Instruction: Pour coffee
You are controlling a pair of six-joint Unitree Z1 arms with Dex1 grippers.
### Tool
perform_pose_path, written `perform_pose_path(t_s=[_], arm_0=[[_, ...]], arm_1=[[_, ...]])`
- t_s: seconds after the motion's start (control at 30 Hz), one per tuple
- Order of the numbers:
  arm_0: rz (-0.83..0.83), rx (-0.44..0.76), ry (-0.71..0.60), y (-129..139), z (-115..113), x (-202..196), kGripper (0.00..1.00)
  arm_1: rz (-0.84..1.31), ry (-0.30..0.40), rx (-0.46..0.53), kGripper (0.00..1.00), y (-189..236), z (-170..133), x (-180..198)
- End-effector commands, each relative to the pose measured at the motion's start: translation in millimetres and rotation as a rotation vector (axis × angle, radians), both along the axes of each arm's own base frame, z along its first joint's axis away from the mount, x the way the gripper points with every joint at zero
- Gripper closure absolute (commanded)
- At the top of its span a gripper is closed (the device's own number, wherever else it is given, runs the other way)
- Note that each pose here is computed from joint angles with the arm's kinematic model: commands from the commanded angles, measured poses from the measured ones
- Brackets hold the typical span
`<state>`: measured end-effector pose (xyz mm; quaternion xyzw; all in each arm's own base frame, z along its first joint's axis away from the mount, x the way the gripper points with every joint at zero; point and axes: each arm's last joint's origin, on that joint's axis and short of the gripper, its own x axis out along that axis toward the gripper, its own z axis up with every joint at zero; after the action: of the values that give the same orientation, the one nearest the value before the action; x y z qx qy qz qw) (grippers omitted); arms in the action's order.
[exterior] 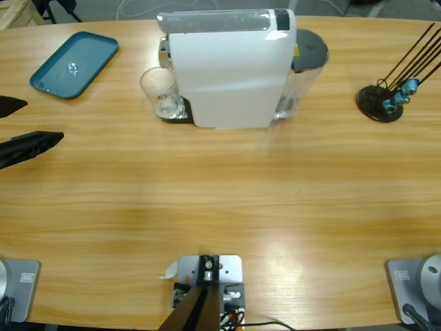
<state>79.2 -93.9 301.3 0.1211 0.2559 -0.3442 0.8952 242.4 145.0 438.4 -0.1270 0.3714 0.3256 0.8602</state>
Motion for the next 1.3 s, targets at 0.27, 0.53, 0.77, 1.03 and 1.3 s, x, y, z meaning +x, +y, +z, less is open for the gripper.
perform_pose_path(t_s=[0.27, 0.53, 0.77, 1.03, 1.3], arm_0=[[0.009, 0.056, 0.05, -9, -14, 6, 0.053], [0.007, 0.066, 0.059, -12, -16, 8, 0.055], [0.005, 0.07, 0.064, -13, -16, 9, 0.055], [0.0, 0.073, 0.069, -14, -17, 9, 0.055], [-0.002, 0.08, 0.074, -16, -17, 10, 0.055]], arm_1=[[-0.018, 0.141, -0.126, 1.0, 54, -34, 87], [-0.006, 0.146, -0.129, 1.0, 63, -35, 93], [0.035, 0.161, -0.154, 1.0, 80, -41, 83], [0.035, 0.162, -0.162, 1.0, 82, -42, 84], [0.024, 0.155, -0.185, 1.0, 85, -44, 90]])
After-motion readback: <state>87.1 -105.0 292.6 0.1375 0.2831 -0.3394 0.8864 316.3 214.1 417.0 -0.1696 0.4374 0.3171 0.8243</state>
